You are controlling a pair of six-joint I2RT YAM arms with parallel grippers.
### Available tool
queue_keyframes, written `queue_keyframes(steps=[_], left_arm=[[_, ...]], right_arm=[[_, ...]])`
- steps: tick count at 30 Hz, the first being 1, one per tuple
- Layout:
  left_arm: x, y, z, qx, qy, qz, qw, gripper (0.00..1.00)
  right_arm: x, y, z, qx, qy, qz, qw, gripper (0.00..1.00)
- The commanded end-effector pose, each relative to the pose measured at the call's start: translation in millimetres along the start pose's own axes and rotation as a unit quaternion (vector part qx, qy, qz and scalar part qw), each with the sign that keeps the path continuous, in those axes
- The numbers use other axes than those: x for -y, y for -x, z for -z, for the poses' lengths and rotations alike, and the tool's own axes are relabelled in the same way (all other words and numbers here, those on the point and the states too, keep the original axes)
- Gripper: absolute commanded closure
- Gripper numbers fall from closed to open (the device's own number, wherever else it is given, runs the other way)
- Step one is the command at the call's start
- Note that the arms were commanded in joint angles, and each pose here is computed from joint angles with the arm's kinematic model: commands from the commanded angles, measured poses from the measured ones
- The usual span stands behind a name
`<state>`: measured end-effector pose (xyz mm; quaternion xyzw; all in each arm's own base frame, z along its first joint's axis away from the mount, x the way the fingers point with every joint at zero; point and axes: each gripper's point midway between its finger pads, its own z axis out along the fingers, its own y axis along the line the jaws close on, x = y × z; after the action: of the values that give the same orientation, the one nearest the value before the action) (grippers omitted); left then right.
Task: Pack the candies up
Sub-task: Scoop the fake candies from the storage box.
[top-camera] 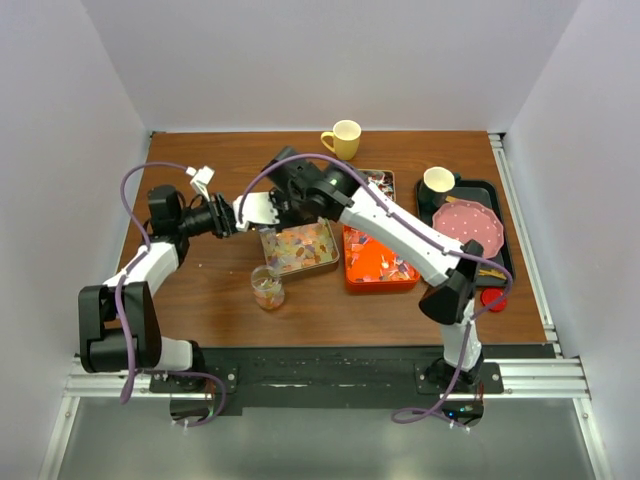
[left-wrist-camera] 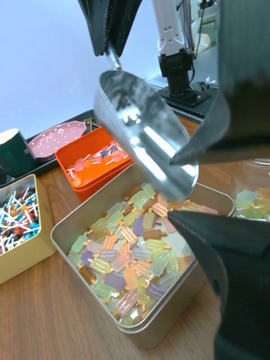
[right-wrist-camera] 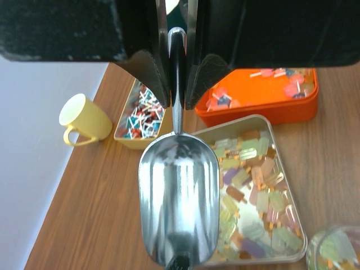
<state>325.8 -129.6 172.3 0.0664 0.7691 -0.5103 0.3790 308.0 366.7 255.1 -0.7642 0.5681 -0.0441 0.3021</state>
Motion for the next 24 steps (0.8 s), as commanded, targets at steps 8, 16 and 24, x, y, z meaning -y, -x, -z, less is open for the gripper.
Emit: queue_keyframes(steps=[8,16,24], left_arm=[[-49,5,2,0.001,0.127,-0.006,0.992,0.35],[-79,-15,1,-0.011,0.173,0.044,0.984,0.34],[-93,-33,-1,-0.021,0.186,0.084,0.979,0.35]], right_arm=[[-2,-99,-9,-0.139,0.037,-0.05,0.988,1.0],[-15,-115,-22,-0.188,0.068,-0.061,0.978,1.0],[-30,-121,-40,-0.223,0.111,-0.077,0.966,1.0]])
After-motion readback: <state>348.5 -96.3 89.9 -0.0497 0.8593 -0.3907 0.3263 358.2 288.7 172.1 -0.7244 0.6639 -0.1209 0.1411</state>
